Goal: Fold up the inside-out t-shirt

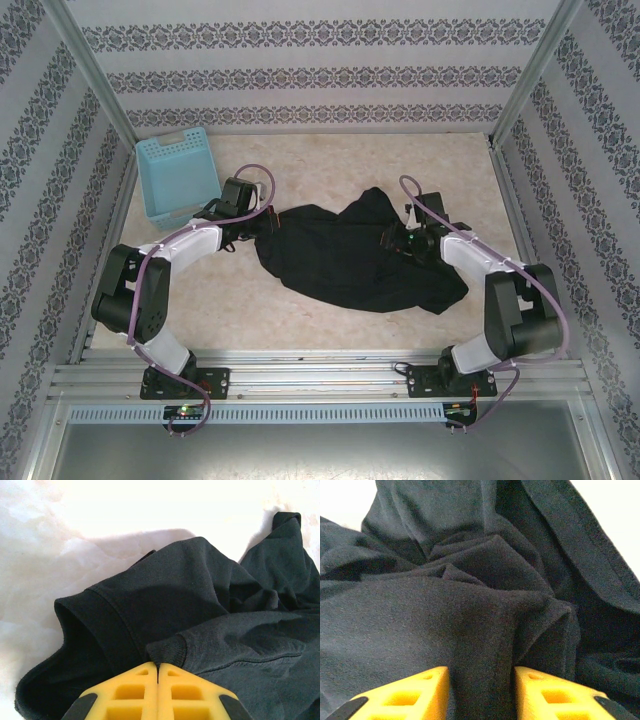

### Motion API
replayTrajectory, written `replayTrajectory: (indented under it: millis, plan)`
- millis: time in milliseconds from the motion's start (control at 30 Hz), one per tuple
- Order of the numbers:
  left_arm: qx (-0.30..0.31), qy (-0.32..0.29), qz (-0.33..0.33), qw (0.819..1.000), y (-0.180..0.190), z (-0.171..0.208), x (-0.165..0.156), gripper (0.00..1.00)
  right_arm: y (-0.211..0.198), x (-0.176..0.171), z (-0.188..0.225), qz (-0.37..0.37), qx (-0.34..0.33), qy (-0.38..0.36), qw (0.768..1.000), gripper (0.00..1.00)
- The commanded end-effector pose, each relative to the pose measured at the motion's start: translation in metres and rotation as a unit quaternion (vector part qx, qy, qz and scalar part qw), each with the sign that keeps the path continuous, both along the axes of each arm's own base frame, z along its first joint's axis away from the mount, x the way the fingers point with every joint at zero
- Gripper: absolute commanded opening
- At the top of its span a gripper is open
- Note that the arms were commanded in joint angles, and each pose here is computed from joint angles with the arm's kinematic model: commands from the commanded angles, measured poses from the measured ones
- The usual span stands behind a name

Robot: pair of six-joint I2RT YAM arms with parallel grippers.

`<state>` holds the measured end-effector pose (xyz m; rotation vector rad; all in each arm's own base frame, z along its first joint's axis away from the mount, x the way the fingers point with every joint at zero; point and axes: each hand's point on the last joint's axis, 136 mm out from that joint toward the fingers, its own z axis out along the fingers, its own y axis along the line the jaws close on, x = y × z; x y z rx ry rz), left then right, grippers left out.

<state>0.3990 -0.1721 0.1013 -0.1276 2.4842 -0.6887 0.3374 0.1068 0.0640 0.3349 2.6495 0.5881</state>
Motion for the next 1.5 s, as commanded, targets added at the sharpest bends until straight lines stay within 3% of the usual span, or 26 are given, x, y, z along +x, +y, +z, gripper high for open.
replayTrajectory:
  millis: [0,100,167,433,567,767,1000,1167,1333,1467]
  plan:
    - [-0.014,-0.004,0.005,1.0,-0.001,0.012,0.005,0.0,-0.003,0.002,0.007,-0.004,-0.019,-0.011,1.0,0.26]
    - [-0.02,-0.025,0.009,0.999,0.001,0.029,0.008,0.0,-0.008,0.001,0.035,0.0,-0.042,-0.034,0.999,0.07]
    - [-0.029,-0.05,0.015,0.998,0.004,0.05,0.012,0.0,-0.011,-0.002,0.064,0.006,-0.064,-0.059,0.996,0.01]
    - [-0.065,-0.215,0.052,0.973,0.031,0.184,0.013,0.0,-0.016,-0.026,0.206,0.023,-0.075,-0.211,0.974,0.0]
    - [-0.08,-0.266,0.054,0.959,0.034,0.213,0.002,0.0,-0.014,-0.034,0.22,0.023,-0.059,-0.231,0.971,0.0]
    - [-0.103,-0.2,0.014,0.974,0.009,0.172,0.016,0.0,-0.026,-0.029,0.174,-0.007,-0.073,-0.187,0.98,0.0]
    - [-0.075,-0.102,-0.024,0.992,-0.027,0.106,0.041,0.0,-0.063,-0.01,0.108,-0.063,-0.101,-0.11,0.987,0.0]
    - [-0.065,-0.072,-0.032,0.995,-0.044,0.079,0.06,0.0,-0.075,0.008,0.068,-0.067,-0.126,-0.05,0.988,0.01]
    - [-0.057,-0.055,-0.03,0.996,-0.05,0.063,0.077,0.0,-0.087,0.021,0.056,-0.085,-0.156,-0.039,0.983,0.15]
    - [-0.057,-0.039,-0.045,0.997,-0.06,0.053,0.086,0.0,-0.086,0.03,0.066,-0.08,-0.175,-0.053,0.98,0.46]
